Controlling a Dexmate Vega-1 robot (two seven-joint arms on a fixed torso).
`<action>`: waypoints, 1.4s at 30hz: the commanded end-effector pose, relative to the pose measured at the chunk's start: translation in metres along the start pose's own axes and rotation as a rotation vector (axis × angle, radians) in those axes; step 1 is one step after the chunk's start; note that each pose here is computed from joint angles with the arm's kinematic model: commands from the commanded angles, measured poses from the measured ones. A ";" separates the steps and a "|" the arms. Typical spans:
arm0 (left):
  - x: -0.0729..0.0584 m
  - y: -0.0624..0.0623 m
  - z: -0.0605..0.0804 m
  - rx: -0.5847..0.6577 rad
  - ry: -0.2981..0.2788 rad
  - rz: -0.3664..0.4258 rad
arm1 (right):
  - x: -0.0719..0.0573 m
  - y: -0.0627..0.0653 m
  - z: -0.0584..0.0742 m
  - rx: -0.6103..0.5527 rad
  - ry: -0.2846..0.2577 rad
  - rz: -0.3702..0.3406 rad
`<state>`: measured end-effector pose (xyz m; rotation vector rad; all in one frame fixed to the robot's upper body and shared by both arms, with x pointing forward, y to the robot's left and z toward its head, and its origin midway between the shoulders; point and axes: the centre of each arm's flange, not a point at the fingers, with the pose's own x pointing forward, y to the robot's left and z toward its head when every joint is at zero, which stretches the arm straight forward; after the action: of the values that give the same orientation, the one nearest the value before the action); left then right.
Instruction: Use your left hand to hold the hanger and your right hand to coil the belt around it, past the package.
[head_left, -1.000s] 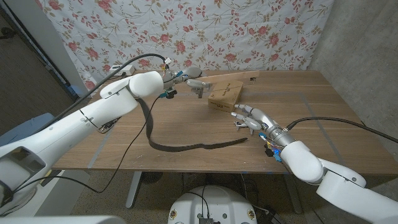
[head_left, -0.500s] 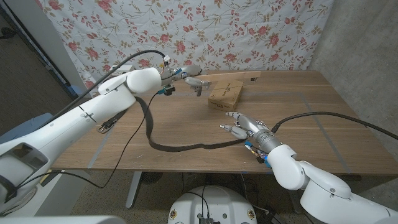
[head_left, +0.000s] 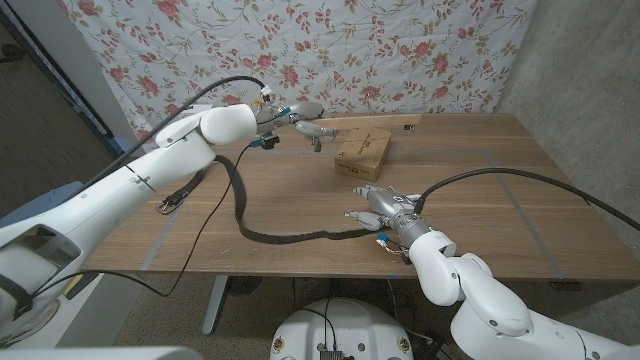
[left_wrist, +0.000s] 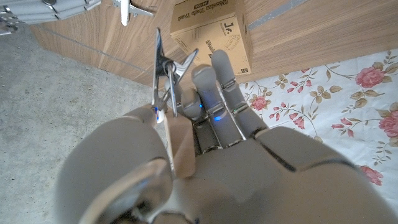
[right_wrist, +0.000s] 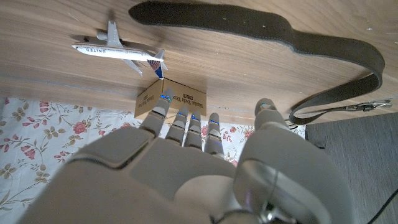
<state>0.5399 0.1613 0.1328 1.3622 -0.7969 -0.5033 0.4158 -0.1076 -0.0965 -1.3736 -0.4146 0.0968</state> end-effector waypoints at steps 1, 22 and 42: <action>-0.006 0.001 0.004 0.016 -0.020 -0.015 | -0.003 0.016 0.008 -0.142 0.083 0.022; -0.007 0.000 0.008 0.000 -0.035 -0.041 | 0.003 0.048 -0.007 -0.215 0.157 -0.014; 0.002 0.004 0.003 -0.023 -0.033 -0.068 | 0.021 0.066 -0.021 -0.228 0.157 -0.070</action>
<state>0.5332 0.1612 0.1329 1.3734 -0.7860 -0.5749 0.4449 -0.1077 -0.1512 -1.5811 -0.2842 -0.0840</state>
